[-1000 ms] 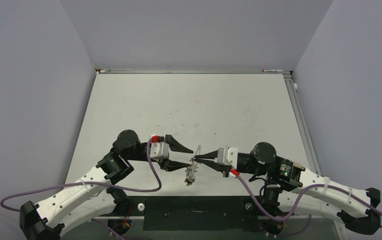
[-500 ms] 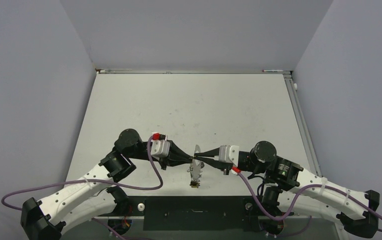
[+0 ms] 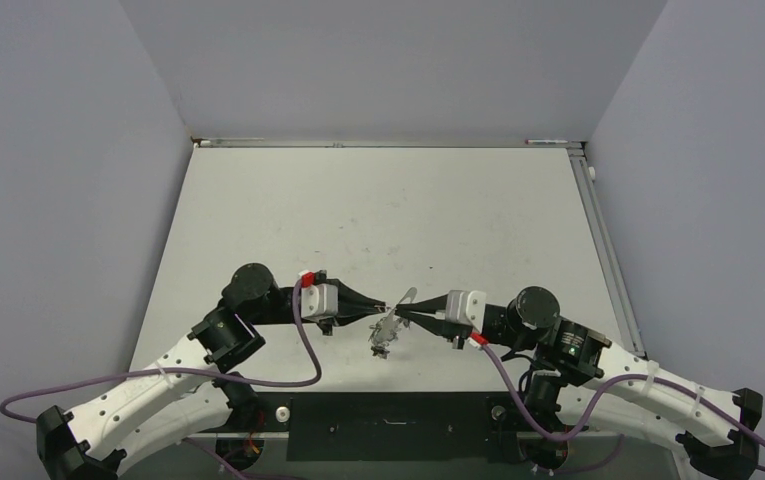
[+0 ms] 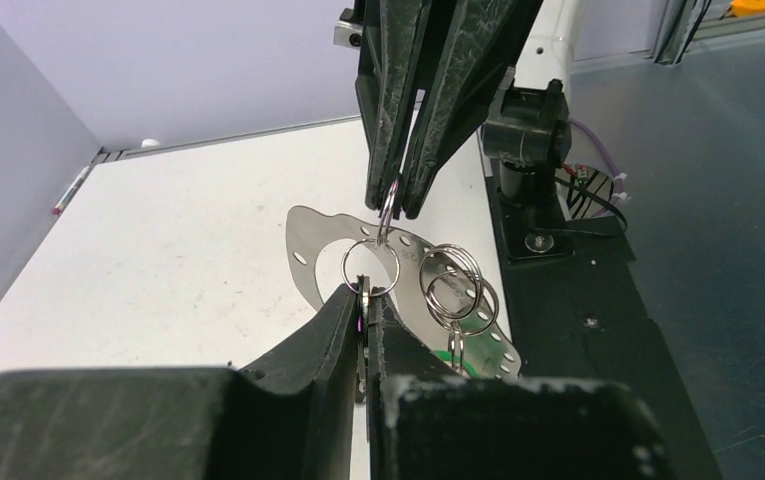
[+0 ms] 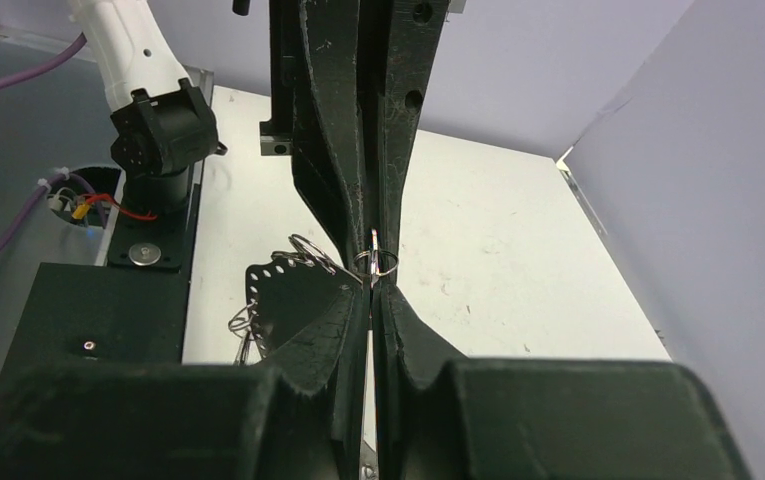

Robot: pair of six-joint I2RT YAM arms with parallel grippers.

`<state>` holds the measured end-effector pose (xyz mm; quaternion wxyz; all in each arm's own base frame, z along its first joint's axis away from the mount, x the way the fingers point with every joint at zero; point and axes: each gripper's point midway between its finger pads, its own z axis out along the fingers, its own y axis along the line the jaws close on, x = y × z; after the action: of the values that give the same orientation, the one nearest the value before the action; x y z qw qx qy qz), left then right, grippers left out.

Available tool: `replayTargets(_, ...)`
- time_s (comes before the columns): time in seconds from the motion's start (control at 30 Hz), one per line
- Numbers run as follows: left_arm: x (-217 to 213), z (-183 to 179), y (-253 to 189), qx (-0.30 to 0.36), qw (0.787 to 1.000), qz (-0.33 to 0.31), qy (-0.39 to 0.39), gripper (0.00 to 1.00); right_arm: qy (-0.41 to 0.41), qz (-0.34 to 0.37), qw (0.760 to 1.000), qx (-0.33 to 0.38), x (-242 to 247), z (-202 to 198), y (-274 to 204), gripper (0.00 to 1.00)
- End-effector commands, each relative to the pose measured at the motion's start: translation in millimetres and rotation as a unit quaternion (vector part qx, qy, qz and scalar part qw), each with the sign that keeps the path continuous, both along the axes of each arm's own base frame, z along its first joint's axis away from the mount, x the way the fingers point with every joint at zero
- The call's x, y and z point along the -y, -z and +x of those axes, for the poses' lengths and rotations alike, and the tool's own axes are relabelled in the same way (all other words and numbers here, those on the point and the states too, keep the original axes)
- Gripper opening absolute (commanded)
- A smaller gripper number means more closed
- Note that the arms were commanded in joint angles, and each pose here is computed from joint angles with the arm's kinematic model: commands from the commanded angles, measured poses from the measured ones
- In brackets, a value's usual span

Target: Put the keys on the keyring

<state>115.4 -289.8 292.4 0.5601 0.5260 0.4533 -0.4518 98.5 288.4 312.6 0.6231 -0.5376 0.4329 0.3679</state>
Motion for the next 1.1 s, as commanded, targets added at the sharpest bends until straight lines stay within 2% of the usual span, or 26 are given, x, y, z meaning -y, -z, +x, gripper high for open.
replayTargets(0.0,-8,24,-3,0.013,0.998,0.012,-0.065,0.0,-0.004,0.068,0.997,0.029,5,-4,-48,0.05)
replayTargets(0.57,1,9,12,-0.011,0.999,0.034,-0.007,0.0,0.011,0.059,0.998,0.017,-13,11,-33,0.05)
replayTargets(0.6,1,9,12,-0.011,0.999,0.036,-0.005,0.02,0.009,0.061,0.998,0.017,-13,10,-33,0.05)
replayTargets(0.67,1,9,13,-0.008,0.999,0.038,-0.008,0.22,0.007,0.06,0.998,0.016,-14,10,-32,0.05)
replayTargets(0.73,-3,12,6,0.004,0.999,0.032,-0.023,0.38,0.008,0.058,0.998,0.016,-14,10,-30,0.05)
replayTargets(0.8,-8,16,-2,0.021,0.999,0.017,-0.041,0.46,0.009,0.059,0.998,0.015,-12,10,-30,0.05)
replayTargets(0.93,-14,15,-13,0.041,0.998,-0.01,-0.054,0.46,0.006,0.058,0.998,0.013,-12,8,-28,0.05)
replayTargets(1.07,-14,8,-21,0.046,0.998,-0.021,-0.039,0.36,0.004,0.053,0.999,0.009,-16,9,-25,0.05)
